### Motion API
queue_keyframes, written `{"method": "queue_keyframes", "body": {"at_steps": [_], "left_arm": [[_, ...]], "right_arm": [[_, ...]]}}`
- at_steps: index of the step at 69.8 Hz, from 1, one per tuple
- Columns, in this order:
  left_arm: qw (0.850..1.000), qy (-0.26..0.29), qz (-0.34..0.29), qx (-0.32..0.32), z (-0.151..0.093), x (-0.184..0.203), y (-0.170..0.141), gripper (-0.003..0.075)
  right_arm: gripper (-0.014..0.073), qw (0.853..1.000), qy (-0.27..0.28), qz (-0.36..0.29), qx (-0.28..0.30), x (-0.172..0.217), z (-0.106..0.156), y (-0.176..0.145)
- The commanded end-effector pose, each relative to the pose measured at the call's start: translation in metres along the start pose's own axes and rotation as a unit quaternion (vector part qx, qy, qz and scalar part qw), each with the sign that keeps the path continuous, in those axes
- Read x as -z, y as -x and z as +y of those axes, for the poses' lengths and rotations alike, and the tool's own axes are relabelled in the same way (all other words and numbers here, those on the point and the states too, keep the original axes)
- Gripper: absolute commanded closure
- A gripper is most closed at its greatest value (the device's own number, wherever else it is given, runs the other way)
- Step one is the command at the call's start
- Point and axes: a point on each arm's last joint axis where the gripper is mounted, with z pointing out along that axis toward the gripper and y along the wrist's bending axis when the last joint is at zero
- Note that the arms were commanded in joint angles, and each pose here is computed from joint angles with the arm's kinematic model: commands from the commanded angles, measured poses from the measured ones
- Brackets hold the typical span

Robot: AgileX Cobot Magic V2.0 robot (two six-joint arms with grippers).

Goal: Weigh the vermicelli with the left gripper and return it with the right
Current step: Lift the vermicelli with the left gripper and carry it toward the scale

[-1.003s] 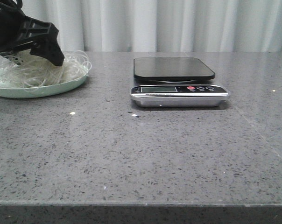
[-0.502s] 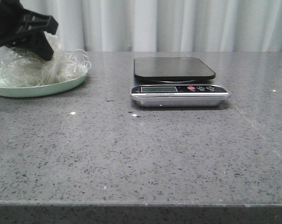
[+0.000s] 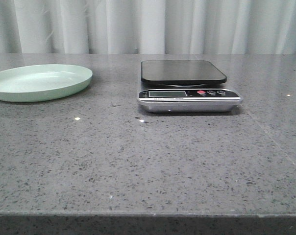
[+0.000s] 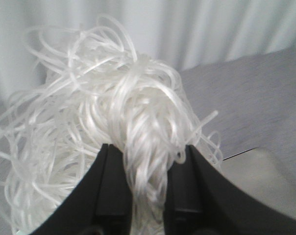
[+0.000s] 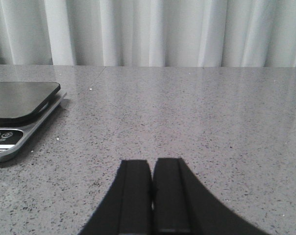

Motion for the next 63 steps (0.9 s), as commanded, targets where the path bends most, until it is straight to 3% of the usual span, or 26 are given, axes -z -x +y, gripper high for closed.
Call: {"method": "queue_keyframes", "body": {"at_steps": [1,16,32,63], "left_arm": [[0.993,-0.043,-0.108,-0.009,-0.032,0.025,0.040,0.0575],[0.983,-0.106,-0.147,-0.023,-0.081,0.005,0.036,0.0575],[0.986,-0.127,-0.099,-0.032,-0.108,-0.044,0.003,0.0575],[0.991,-0.128,-0.015,-0.044,-0.122,-0.104,-0.051,0.0575]], "right_arm": [[0.0444,0.999,-0.001,-0.048,0.003,0.002,0.000,0.010],[0.0444,0.999,-0.001,-0.047,0.003,0.002,0.000,0.010],[0.0444,0.999,-0.001,-0.047,0.003,0.002,0.000,0.010],[0.0444,0.999,-0.001,-0.047,0.003,0.002,0.000,0.010]]}}
